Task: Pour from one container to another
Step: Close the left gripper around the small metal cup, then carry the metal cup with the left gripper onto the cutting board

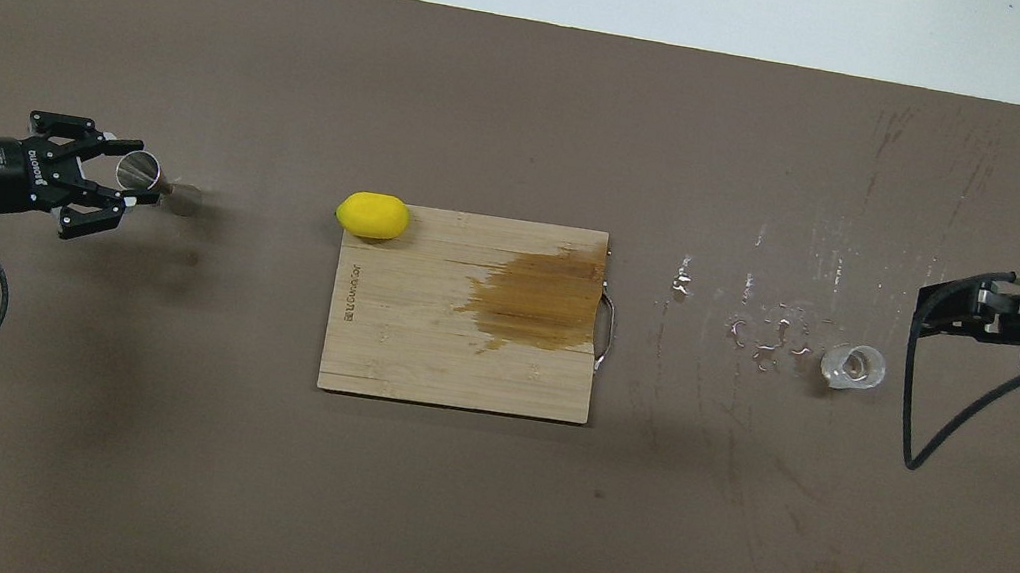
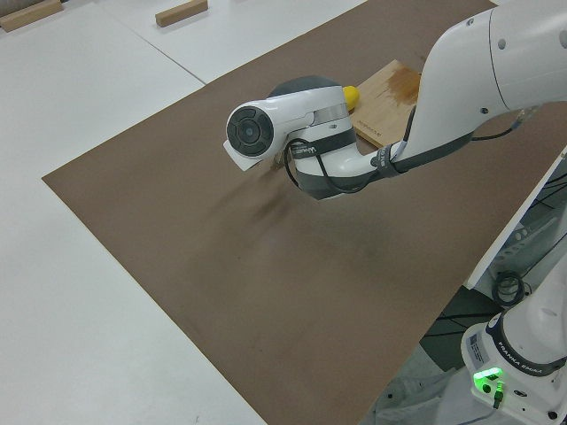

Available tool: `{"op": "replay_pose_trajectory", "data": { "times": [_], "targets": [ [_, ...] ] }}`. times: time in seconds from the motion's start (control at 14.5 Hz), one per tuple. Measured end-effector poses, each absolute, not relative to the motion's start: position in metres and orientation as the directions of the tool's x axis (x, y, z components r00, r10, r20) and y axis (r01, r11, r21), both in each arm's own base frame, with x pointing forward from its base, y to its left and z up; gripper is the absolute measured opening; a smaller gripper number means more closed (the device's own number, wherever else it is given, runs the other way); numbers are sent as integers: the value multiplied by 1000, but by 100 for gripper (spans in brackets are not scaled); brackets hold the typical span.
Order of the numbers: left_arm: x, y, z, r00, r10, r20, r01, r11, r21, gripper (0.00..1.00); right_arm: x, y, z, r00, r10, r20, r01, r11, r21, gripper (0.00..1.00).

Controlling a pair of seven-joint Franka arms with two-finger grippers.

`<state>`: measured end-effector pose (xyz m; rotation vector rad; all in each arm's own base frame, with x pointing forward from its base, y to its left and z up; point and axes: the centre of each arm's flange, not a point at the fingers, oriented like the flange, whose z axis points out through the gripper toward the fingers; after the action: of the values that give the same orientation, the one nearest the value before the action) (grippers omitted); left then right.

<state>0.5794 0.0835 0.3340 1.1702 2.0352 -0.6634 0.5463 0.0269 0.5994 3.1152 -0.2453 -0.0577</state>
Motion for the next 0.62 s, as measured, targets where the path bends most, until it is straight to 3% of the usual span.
{"op": "replay_pose_trajectory", "data": {
  "times": [0.07, 0.14, 0.62],
  "targets": [
    [579, 83, 334, -356, 529, -770, 882, 464, -89, 63, 546, 27, 599, 987, -157, -36, -156, -988, 19, 100],
    [579, 83, 334, -355, 529, -771, 882, 463, -88, 51, 546, 27, 599, 987, -157, -36, -156, -988, 19, 100],
    [587, 75, 344, -329, 520, -788, 887, 457, -68, 51, 546, 27, 599, 987, -157, -36, -156, -988, 19, 100]
  ]
}}
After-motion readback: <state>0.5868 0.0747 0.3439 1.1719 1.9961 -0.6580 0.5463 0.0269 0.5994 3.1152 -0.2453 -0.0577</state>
